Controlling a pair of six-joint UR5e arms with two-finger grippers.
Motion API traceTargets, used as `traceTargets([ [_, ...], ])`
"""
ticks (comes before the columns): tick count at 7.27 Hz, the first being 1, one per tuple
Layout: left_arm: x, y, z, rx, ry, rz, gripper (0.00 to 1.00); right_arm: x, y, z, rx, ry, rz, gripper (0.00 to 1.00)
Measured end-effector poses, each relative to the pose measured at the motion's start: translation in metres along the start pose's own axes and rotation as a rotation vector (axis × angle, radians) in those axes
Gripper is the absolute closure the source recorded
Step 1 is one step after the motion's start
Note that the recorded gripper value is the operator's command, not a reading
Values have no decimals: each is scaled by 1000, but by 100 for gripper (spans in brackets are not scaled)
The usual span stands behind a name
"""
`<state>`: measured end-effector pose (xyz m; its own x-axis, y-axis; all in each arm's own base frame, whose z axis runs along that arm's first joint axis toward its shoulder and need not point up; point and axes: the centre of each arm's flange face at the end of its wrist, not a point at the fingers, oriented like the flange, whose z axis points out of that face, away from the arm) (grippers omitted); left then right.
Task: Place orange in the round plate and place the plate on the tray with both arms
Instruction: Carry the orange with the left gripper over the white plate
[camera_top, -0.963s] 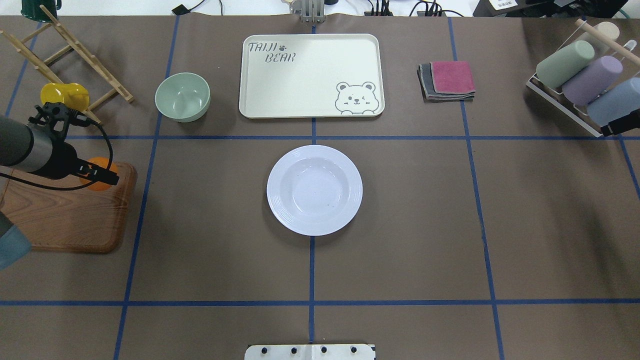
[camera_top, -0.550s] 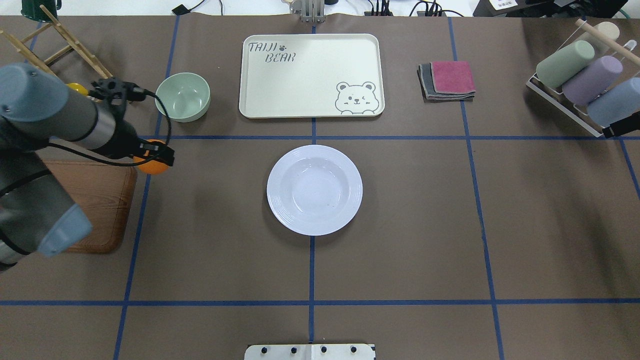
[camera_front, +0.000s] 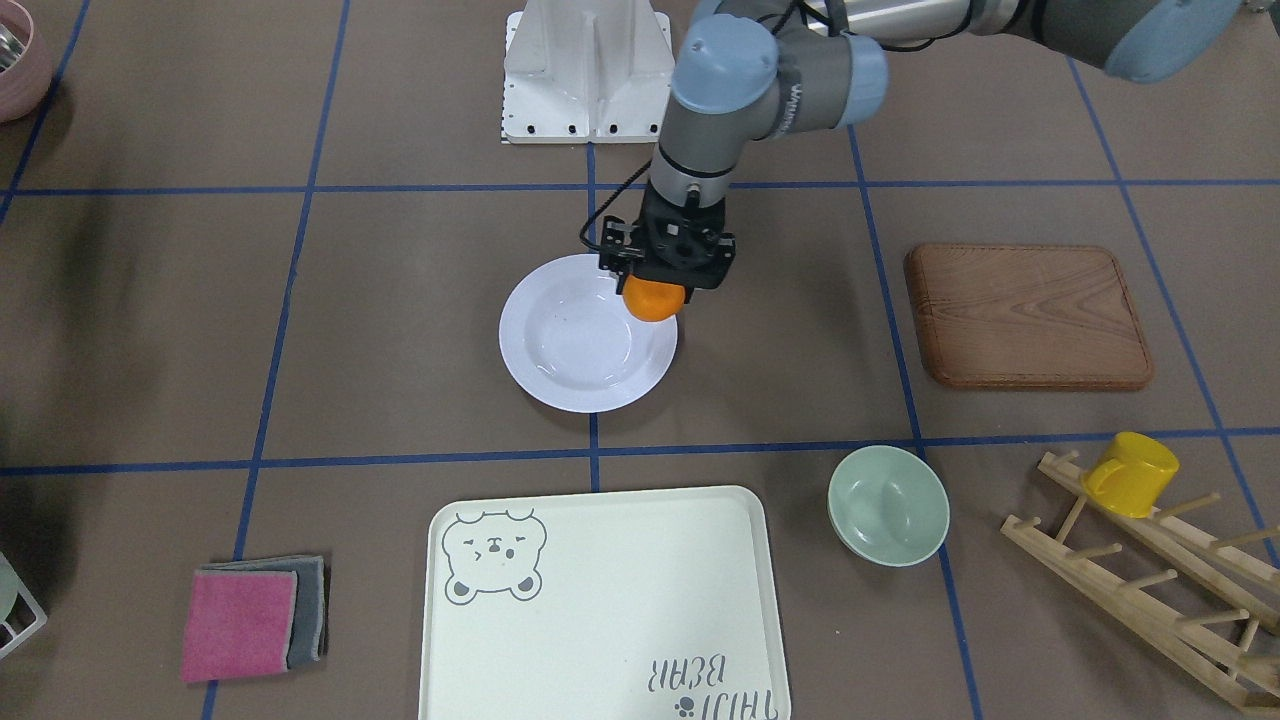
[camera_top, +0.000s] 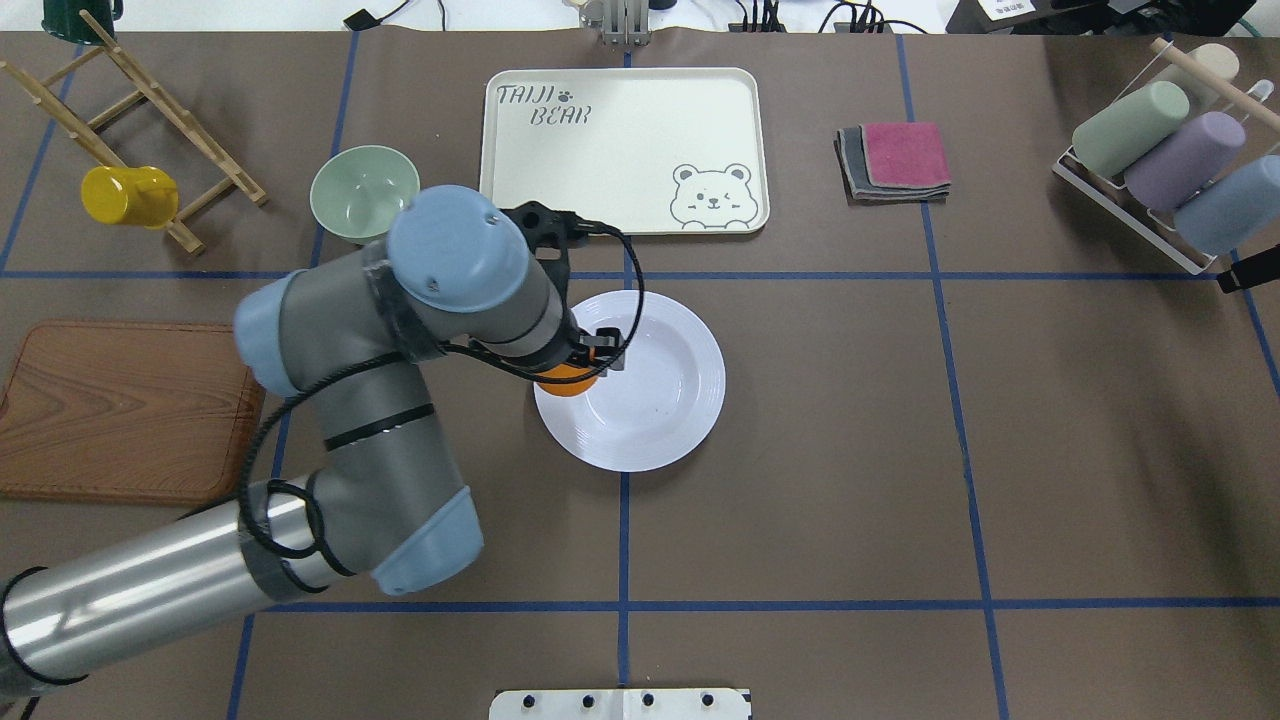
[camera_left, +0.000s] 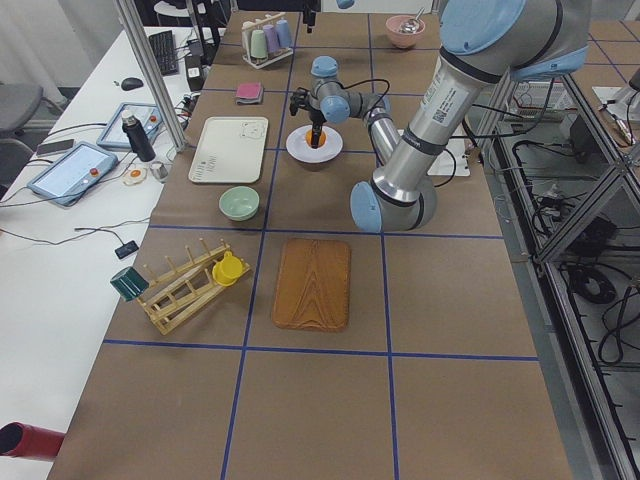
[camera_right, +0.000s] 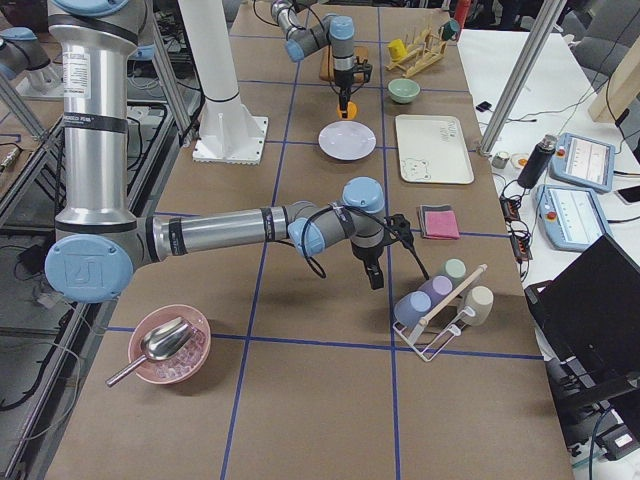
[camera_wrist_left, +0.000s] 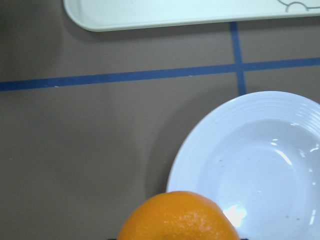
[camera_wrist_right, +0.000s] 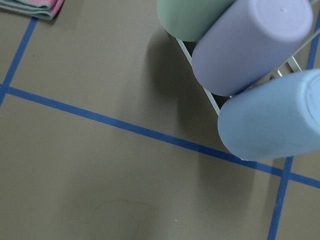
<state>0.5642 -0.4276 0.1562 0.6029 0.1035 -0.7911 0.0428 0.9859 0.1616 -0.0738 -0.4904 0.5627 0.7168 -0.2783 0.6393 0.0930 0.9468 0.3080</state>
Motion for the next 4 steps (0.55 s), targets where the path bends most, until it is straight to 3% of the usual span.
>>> traceTargets([
  [2, 62, 14, 31, 8, -31, -14, 100, 3, 8, 1, -8, 1, 7, 0],
  [4, 78, 20, 55, 11, -55, -13, 100, 6, 15, 2, -15, 2, 13, 0],
])
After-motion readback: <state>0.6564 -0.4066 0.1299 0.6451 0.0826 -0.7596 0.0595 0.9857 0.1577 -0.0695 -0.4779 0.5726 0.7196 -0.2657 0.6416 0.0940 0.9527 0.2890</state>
